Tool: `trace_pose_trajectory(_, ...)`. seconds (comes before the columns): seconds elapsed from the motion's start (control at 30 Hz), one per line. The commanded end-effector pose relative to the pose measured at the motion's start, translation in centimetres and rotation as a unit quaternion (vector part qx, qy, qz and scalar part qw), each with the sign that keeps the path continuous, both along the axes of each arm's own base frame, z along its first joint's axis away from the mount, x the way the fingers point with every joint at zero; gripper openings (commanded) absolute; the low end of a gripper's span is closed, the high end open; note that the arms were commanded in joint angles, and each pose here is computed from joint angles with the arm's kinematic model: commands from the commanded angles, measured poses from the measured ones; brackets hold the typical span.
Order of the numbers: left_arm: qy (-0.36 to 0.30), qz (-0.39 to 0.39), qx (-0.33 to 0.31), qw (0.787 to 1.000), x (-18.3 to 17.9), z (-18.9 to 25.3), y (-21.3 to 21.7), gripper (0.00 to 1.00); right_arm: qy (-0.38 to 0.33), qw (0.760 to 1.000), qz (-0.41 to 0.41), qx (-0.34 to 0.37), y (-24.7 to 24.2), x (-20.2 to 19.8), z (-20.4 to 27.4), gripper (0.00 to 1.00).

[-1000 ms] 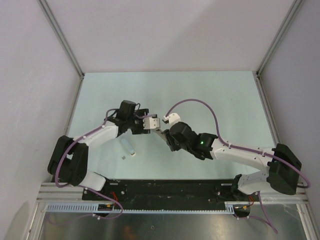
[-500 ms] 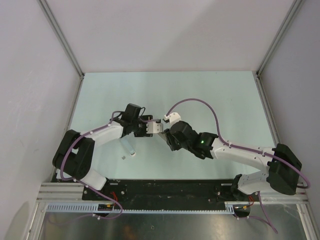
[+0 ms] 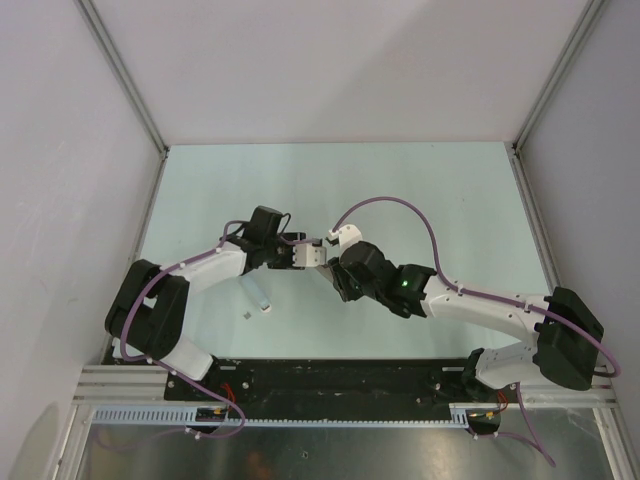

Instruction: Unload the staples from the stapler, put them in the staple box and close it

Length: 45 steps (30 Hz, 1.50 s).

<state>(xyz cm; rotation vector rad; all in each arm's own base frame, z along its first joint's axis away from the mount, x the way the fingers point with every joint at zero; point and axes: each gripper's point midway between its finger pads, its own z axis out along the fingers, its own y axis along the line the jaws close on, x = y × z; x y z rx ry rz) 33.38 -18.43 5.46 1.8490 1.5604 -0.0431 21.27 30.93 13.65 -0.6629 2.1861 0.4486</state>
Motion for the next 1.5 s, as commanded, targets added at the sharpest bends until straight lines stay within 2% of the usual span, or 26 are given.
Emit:
trace_pose_trajectory(0.0,-0.028,-0.009,-0.016,0.999,0.7,2.0,-0.7,0.46,-0.020,0.999,0.000,0.048,1.4,0.8,3.4,0.00)
trace_pose_trajectory(0.4,-0.040,0.002,-0.027,0.999,1.0,3.2,-0.8,0.19,-0.016,0.998,-0.004,0.054,1.6,0.8,3.3,0.00)
trace_pose_trajectory(0.73,-0.078,-0.006,-0.030,0.997,0.8,5.5,-0.6,0.01,0.012,0.994,-0.007,0.105,2.9,0.7,3.4,0.00)
trace_pose_trajectory(1.07,-0.080,-0.035,0.005,0.996,-0.4,5.7,-0.1,0.00,0.036,0.992,-0.014,0.121,2.6,0.8,2.7,0.00)
trace_pose_trajectory(1.3,0.012,-0.055,0.082,0.995,-4.2,-1.8,0.6,0.00,0.046,0.991,-0.013,0.126,2.8,0.7,2.3,0.00)
trace_pose_trajectory(1.37,0.007,-0.042,0.075,0.996,-3.5,-1.1,0.4,0.00,0.045,0.991,-0.014,0.126,2.7,0.7,2.4,0.00)
trace_pose_trajectory(1.47,-0.036,-0.021,0.022,0.999,-1.0,3.8,-1.0,0.00,0.044,0.991,-0.015,0.124,2.6,0.8,2.4,0.00)
